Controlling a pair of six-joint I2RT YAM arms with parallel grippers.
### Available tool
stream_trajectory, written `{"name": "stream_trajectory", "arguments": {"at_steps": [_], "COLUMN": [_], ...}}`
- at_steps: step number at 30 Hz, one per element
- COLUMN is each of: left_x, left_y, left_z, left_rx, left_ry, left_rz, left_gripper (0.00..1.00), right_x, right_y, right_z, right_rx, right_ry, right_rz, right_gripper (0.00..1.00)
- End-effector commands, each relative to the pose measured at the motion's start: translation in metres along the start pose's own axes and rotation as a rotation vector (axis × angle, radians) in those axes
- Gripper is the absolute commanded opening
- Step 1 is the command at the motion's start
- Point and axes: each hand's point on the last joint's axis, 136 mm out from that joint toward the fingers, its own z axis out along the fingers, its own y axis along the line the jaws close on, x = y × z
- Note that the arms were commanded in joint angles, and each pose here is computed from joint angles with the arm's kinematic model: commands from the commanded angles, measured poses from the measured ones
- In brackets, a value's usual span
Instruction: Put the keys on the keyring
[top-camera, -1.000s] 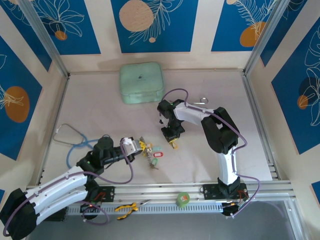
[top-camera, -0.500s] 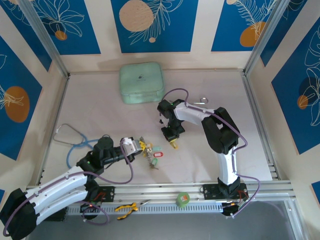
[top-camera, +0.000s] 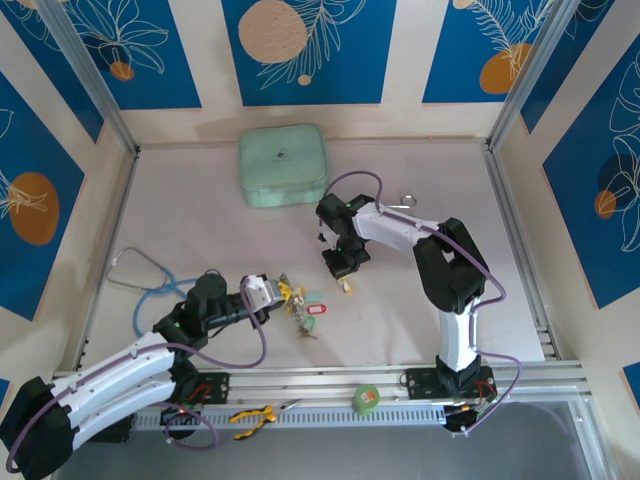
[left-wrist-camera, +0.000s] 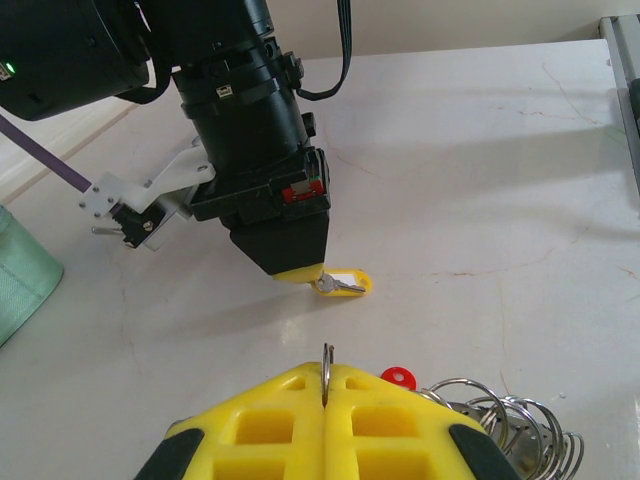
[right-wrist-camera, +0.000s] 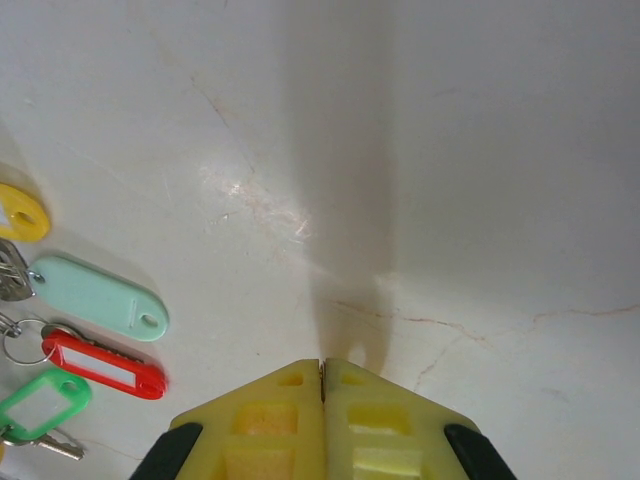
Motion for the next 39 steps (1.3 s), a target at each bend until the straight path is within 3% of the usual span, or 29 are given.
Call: {"name": "stream_trajectory", "arguments": {"at_steps": [1, 8, 16, 39], "left_x": [-0.001, -0.001, -0.001, -0.001], "left_y": [-0.002, -0.001, -0.001, -0.001], "left_z": [0.000, 0.000, 0.000, 0.000], "left_rx": [0.002, 0.001, 0.002, 0.002], "left_ry": [-0.013, -0.011, -0.010, -0.011], "left_rz": [0.023, 0.023, 0.023, 0.025], "left_gripper": [0.00, 0.00, 0.00, 0.00], "right_x": [-0.002, -0.004, -0.002, -0.001], "right_y": [0.004, 0.002, 0.000, -0.001], "right_z": [0.008, 0.013, 0.013, 0.019], "right_rx": [-0.017, -0.015, -0.005, -0.003], "right_ry": [0.030, 0.040, 0.046, 0.064], "right_rz": [0.001, 0.001, 0.001, 0.005], "right_gripper": [0.02, 0.02, 0.11, 0.13]}}
